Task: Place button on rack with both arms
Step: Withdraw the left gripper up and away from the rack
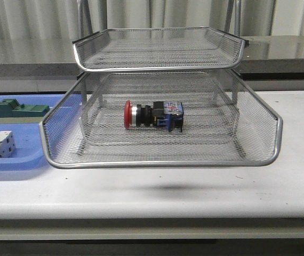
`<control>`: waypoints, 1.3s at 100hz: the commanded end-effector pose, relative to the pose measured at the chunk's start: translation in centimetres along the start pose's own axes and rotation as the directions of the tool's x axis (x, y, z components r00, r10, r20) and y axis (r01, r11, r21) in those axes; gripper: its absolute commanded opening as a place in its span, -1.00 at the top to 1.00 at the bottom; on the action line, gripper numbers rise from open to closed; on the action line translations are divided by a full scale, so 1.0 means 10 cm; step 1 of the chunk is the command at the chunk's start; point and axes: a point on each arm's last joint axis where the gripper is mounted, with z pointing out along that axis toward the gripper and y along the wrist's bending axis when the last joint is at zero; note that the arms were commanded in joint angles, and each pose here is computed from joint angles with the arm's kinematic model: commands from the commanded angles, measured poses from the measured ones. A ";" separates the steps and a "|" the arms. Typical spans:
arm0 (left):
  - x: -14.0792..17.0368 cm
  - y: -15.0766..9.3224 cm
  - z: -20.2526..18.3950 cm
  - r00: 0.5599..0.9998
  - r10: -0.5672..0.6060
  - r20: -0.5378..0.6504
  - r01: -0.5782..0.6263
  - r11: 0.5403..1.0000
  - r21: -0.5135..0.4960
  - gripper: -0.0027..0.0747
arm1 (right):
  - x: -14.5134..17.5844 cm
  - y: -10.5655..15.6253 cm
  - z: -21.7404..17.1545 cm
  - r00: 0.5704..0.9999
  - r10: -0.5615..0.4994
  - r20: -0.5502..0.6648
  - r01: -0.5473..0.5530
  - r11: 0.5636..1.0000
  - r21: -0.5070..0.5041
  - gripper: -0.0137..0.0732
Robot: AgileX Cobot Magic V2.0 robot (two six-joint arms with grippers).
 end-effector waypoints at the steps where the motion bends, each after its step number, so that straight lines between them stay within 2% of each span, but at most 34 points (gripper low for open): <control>1: -0.09 0.06 -0.01 0.990 -0.062 0.130 0.070 0.996 -0.059 -0.07 | -0.11 -0.01 -0.04 0.997 -0.001 0.079 0.000 1.000 0.011 0.85; 55: -0.01 0.06 0.02 0.990 -0.067 0.122 0.076 0.995 -0.069 -0.04 | -0.11 -0.01 -0.04 0.997 -0.001 0.079 0.000 1.000 0.011 0.85; 69: -0.01 0.06 0.02 0.990 -0.067 0.122 0.076 0.995 -0.069 0.23 | -0.11 -0.01 -0.04 0.997 -0.001 0.079 0.000 1.000 0.011 0.85; 95: -0.01 0.06 0.02 0.990 -0.067 0.122 0.076 0.995 -0.069 0.99 | -0.11 -0.01 -0.04 0.997 -0.001 0.079 0.000 1.000 0.011 0.85; 130: -0.01 0.06 0.02 0.990 -0.067 0.122 0.076 0.995 -0.069 0.98 | -0.12 0.01 -0.04 0.996 0.016 0.093 -0.016 1.000 -0.010 0.85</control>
